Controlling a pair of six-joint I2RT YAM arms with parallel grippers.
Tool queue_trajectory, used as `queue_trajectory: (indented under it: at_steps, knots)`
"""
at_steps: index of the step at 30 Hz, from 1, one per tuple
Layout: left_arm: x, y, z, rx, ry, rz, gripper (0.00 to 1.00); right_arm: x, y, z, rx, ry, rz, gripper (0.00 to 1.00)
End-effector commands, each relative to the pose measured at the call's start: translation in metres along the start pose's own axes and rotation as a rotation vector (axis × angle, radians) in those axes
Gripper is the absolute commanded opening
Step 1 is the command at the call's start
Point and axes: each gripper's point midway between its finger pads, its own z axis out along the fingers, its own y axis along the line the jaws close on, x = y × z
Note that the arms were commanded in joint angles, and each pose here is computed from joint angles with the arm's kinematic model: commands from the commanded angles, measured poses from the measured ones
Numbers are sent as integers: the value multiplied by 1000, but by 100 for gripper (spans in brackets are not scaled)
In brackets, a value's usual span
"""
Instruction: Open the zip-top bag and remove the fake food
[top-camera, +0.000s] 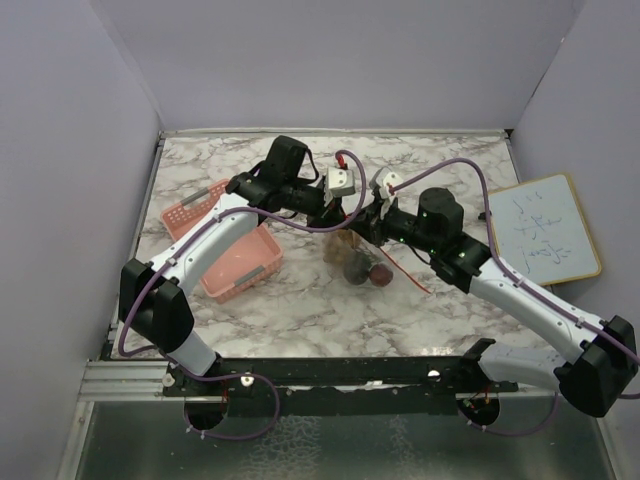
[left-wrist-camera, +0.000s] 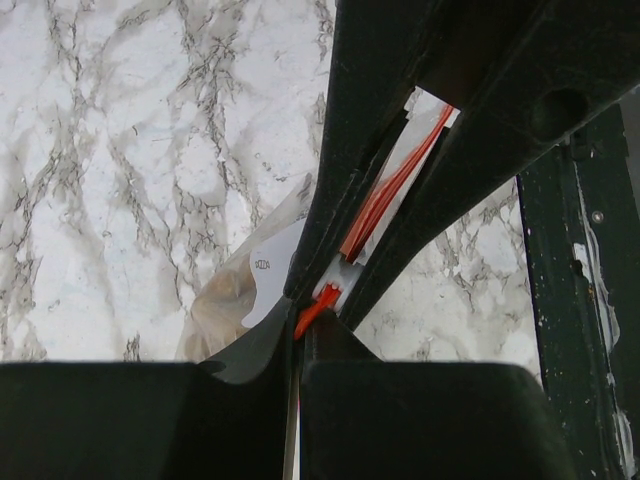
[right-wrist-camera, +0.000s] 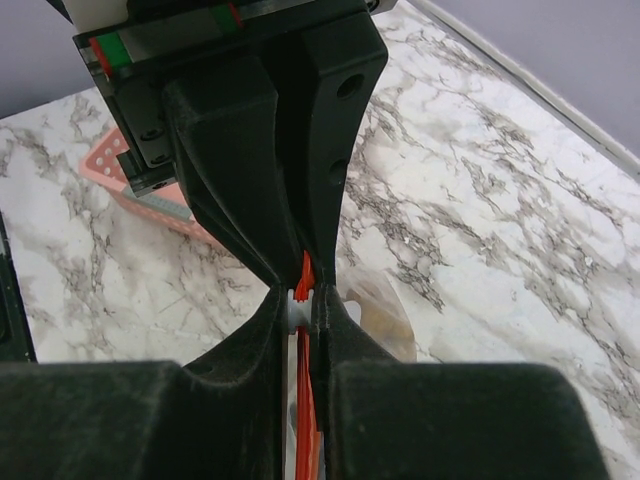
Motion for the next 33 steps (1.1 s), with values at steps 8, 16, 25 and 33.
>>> queue_trajectory:
  at_steps: [8,16,25,33]
  knots:
    - [-17,17,-16,-65,-104,13,0,-6,-18,-33,167,-25,14,1]
    - [-20,50,-33,-204,-144,-35,0,13,-16,-54,209,13,59,1]
    - [8,112,-63,-456,-211,-165,0,14,-9,-79,227,30,106,1]
    - [0,170,-112,-709,-353,-247,0,8,4,-101,196,12,127,1]
